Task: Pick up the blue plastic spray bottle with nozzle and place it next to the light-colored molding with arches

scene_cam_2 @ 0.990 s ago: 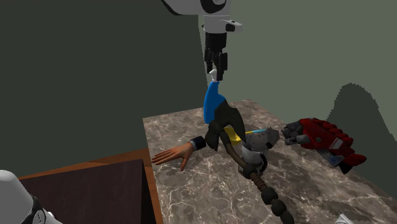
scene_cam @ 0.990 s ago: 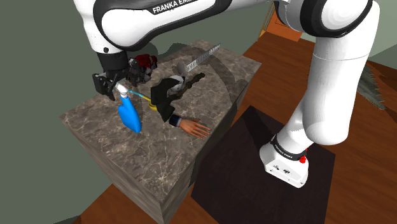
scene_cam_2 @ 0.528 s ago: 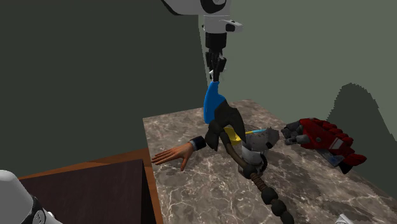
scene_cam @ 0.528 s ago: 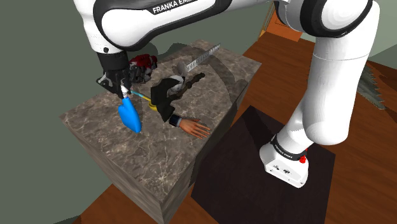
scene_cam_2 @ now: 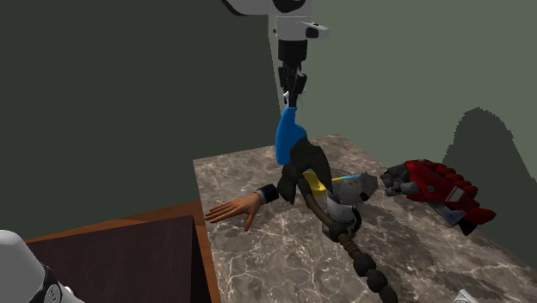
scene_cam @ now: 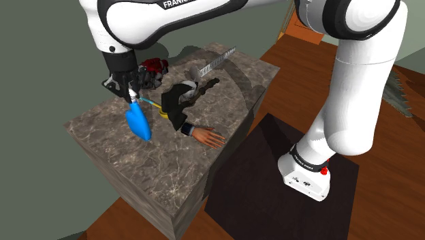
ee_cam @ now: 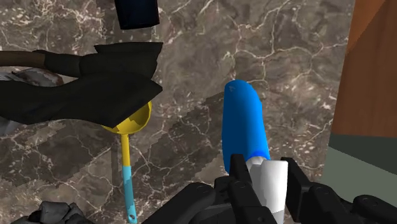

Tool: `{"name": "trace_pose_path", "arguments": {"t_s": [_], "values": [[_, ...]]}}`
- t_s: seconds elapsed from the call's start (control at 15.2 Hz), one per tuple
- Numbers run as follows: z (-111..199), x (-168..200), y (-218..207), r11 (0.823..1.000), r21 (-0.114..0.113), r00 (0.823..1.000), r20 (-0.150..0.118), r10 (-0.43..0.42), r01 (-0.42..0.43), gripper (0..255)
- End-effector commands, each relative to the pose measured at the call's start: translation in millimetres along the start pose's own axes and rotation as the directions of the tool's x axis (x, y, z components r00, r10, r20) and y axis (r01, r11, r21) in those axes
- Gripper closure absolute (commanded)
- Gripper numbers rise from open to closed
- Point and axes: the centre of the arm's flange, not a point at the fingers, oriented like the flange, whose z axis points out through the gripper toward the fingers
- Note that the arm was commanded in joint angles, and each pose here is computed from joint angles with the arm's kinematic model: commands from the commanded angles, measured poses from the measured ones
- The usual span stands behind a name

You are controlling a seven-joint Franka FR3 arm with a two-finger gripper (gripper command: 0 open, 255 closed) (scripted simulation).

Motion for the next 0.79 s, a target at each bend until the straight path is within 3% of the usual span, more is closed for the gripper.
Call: {"name": "trace_pose_path", "arguments": {"t_s": [0.0, 0.73], "values": [[-10.7, -0.6, -0.6, 1.0, 0.0, 1.0, 0.0, 0.0, 0.0, 255], [-68.7, -0.6, -0.3, 1.0, 0.0, 1.0, 0.0, 0.0, 0.0, 255]]}}
